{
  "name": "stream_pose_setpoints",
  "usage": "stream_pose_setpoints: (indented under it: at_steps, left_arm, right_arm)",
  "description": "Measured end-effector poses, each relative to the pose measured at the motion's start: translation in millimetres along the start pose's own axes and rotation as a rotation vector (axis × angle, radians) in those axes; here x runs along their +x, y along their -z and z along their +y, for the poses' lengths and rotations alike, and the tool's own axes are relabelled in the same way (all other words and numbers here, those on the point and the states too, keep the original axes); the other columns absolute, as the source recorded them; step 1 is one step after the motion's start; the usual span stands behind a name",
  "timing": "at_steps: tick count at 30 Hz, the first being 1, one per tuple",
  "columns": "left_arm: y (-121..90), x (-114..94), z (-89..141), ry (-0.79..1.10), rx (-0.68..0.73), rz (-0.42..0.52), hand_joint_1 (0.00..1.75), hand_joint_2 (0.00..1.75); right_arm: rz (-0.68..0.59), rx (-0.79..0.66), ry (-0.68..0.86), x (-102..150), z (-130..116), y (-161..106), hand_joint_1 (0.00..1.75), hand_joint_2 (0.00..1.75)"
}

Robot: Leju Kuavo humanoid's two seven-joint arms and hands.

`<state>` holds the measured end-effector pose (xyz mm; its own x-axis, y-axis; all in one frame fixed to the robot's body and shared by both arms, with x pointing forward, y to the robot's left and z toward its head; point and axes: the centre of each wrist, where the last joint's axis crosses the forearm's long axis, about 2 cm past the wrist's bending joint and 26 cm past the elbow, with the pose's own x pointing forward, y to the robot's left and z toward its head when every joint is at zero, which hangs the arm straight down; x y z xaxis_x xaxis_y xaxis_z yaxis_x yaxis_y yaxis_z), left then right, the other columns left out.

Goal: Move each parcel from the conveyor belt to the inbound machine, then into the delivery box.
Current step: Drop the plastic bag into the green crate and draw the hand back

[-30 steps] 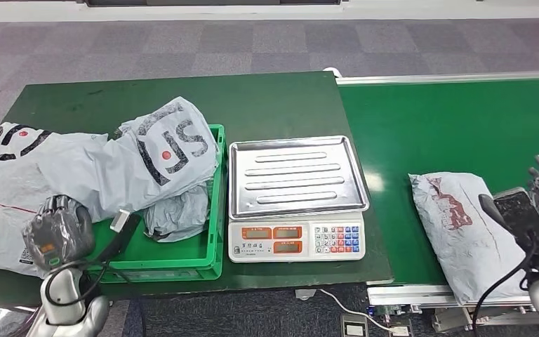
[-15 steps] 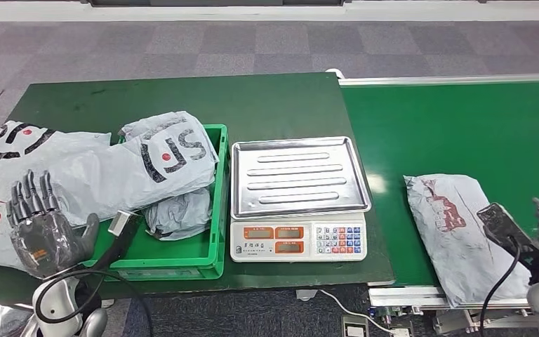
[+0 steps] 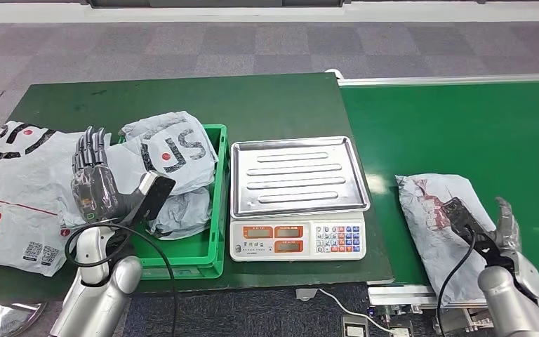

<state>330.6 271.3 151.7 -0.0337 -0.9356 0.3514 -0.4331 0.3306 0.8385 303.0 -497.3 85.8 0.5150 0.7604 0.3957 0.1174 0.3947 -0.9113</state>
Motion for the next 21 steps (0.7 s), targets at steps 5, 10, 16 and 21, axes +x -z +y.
stream_pose_setpoints:
  at_steps: [5, 10, 16, 21]
  left_arm:
    - [23, 23, -3, -0.283, -0.061, -0.067, 0.00, 1.75]
    - [32, 52, -16, -0.636, -0.241, -0.128, 0.00, 1.75]
    - [34, 84, -30, -0.885, -0.377, -0.180, 0.00, 1.75]
    - [40, 99, -33, -0.910, -0.396, -0.200, 0.00, 1.75]
  right_arm:
    - [0.018, 0.151, 0.023, 16, 16, 6, 0.00, 1.75]
    - [0.015, 0.386, -0.024, 31, 29, 12, 0.00, 1.75]
    - [-0.037, 0.540, -0.107, 52, 26, 24, 0.00, 1.75]
    - [-0.049, 0.570, -0.126, 62, 21, 31, 0.65, 1.75]
